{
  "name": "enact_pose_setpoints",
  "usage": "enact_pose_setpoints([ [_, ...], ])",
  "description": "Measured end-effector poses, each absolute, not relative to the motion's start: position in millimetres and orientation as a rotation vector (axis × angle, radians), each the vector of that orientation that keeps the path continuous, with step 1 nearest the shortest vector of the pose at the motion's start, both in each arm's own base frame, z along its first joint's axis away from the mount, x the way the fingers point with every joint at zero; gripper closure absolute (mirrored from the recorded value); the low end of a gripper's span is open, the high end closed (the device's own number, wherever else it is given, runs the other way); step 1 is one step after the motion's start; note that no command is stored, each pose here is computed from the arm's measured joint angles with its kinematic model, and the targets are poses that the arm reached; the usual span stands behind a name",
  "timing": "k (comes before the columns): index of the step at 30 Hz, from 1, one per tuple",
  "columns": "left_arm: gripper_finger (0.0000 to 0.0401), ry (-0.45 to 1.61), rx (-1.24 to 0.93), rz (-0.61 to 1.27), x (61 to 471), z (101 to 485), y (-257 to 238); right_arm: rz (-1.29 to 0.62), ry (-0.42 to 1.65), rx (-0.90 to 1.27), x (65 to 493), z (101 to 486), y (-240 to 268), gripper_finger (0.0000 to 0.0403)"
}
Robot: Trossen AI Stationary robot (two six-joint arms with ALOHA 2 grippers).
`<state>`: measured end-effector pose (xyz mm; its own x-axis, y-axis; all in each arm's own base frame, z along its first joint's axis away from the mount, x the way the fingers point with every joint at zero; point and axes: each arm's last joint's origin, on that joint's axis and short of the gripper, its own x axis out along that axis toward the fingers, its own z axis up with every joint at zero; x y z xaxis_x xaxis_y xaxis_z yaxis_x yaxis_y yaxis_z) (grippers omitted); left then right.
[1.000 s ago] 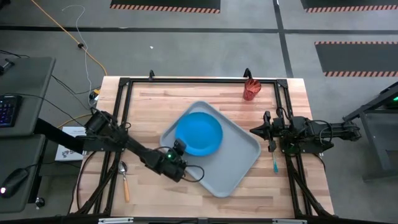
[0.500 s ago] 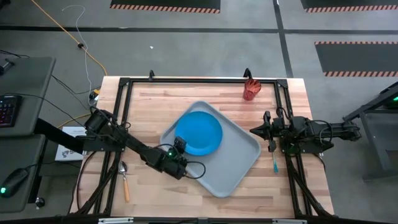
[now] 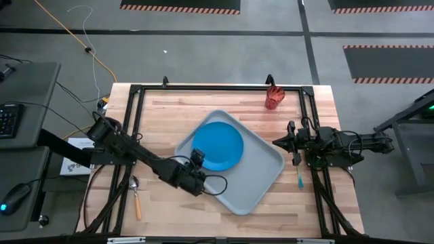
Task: Pick and place plate/cup/fork/spoon on tray
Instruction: Put the blue fork on the right side of the gray serving tray
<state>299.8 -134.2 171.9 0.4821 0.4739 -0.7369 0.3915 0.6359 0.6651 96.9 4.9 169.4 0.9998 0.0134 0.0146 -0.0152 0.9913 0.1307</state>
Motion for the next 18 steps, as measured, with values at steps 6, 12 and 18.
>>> enact_pose_setpoints([
  [6, 0.0233, 1.006, 0.708, 0.150, 289.2, 218.9, -129.4, 0.014, -0.005, 0.131, 97.5, 168.7, 5.0, 0.0403],
  [12, 0.0233, 0.678, 0.463, 0.193, 245.1, 260.6, -104.1, 0.012, 0.007, 0.130, 98.3, 167.8, 5.0, 0.0403],
  [18, 0.0233, 0.147, 0.264, 0.061, 198.1, 282.6, -74.2, 0.013, 0.017, 0.128, 98.9, 167.0, 5.0, 0.0403],
])
